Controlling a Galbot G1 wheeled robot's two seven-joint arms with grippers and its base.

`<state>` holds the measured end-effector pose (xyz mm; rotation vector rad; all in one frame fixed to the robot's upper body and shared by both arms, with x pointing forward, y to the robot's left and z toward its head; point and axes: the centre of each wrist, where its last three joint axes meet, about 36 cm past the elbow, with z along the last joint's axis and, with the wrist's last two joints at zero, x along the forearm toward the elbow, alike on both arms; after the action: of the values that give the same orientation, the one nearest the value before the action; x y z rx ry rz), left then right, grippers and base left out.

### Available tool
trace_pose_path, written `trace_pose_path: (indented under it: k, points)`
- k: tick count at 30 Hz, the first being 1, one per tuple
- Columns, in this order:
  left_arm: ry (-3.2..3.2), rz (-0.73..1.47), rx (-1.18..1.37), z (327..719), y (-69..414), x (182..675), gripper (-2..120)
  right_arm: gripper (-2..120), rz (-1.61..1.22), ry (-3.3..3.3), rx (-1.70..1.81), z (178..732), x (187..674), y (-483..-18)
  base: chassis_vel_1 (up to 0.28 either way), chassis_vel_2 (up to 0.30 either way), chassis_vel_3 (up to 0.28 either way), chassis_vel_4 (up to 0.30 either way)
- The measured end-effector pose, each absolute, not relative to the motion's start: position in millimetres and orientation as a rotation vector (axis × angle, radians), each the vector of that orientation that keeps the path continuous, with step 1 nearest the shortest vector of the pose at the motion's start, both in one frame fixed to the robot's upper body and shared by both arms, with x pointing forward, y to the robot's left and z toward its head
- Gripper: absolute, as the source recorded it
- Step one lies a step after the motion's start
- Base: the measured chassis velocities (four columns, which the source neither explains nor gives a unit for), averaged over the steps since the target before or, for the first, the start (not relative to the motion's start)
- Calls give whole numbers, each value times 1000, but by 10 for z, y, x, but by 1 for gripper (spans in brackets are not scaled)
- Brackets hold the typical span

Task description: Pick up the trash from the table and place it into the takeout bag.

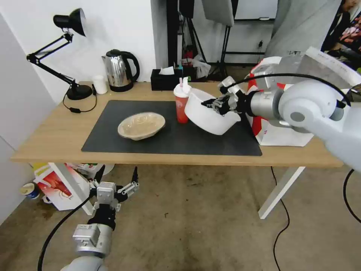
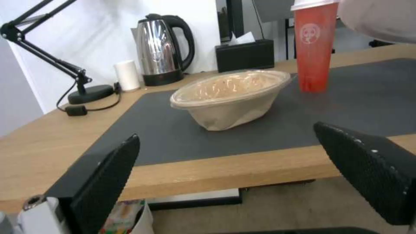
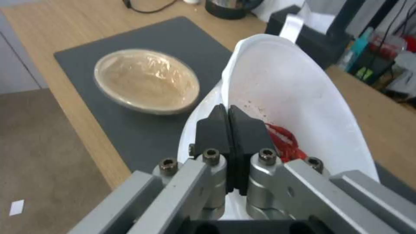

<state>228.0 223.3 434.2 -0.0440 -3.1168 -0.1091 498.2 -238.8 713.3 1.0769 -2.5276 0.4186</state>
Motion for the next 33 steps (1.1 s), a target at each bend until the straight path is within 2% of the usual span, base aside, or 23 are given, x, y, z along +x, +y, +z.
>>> trace_pose_path:
  k: [11, 33]
  points:
    - [-3117, -109, -44, 4342, 2233, 2280, 100, 0, 486, -2581, 1129, 7595, 5028, -2245, 0, 0, 0, 0]
    - [-3117, -109, -44, 4342, 2233, 2280, 100, 0, 686, -2619, 1192, 8000, 5053, -2214, 0, 0, 0, 0]
